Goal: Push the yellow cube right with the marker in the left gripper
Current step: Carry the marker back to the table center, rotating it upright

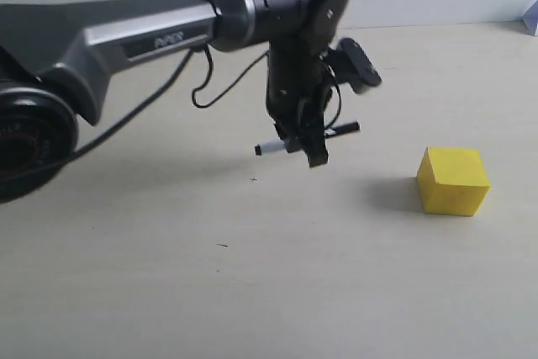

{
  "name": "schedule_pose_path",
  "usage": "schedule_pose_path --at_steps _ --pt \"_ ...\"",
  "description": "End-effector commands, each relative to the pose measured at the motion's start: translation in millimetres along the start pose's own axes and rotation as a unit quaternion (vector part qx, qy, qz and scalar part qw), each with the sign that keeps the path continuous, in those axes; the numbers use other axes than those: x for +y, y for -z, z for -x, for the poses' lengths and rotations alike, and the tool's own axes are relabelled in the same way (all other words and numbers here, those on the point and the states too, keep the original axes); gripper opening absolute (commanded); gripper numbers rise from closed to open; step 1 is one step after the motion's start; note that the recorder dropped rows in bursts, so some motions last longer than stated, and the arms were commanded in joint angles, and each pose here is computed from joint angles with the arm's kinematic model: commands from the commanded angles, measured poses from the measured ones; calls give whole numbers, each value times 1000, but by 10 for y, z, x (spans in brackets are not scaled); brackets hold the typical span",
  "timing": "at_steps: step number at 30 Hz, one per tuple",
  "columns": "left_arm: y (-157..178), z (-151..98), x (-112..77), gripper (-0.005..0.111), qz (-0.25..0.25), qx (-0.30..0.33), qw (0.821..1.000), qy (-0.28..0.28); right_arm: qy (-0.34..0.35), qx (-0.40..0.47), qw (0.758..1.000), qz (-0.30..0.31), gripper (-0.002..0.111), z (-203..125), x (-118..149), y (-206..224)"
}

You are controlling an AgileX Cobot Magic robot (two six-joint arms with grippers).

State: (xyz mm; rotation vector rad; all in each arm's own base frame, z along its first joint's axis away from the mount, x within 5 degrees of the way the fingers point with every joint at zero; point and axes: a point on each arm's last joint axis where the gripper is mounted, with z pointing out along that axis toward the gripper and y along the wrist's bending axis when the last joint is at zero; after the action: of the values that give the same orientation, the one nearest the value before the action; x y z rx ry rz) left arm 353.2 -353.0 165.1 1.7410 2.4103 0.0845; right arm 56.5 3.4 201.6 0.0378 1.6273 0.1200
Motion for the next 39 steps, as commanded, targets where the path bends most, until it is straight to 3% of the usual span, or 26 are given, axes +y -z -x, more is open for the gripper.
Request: schedule_pose_path --at_steps 1,3,8,12,15,17,19,25,26,30,35,39 --pt "294 -199 331 0 -61 -44 973 219 1 -5 1000 1 0 -5 -1 1" --pt "305 -321 391 0 -112 -45 948 295 1 -5 1000 1 0 -5 -1 1" --pt "224 -606 236 0 -150 -4 919 365 1 -5 1000 1 0 -5 -1 1" --pt "115 -692 117 0 -147 -88 881 441 1 -5 1000 1 0 -5 -1 1" --pt "38 -800 15 0 -163 -115 847 493 1 -5 1000 1 0 -5 -1 1" --pt "26 -831 -23 0 -172 -121 834 510 1 -5 1000 1 0 -5 -1 1" --pt "17 -863 -59 0 -178 -100 839 505 1 -5 1000 1 0 -5 -1 1" --pt "58 -900 -182 0 -233 -46 828 508 1 -5 1000 1 0 -5 -1 1" --pt "51 -925 -150 0 -226 -44 828 511 1 -5 1000 1 0 -5 -1 1" --pt "12 -1037 -57 0 -178 -11 800 572 1 -5 1000 1 0 -5 -1 1" --pt "-17 -1041 -72 0 -82 -4 803 590 1 -5 1000 1 0 -5 -1 1" --pt "-7 -928 -103 0 -84 -46 796 598 1 -4 1000 1 0 -6 -1 1"
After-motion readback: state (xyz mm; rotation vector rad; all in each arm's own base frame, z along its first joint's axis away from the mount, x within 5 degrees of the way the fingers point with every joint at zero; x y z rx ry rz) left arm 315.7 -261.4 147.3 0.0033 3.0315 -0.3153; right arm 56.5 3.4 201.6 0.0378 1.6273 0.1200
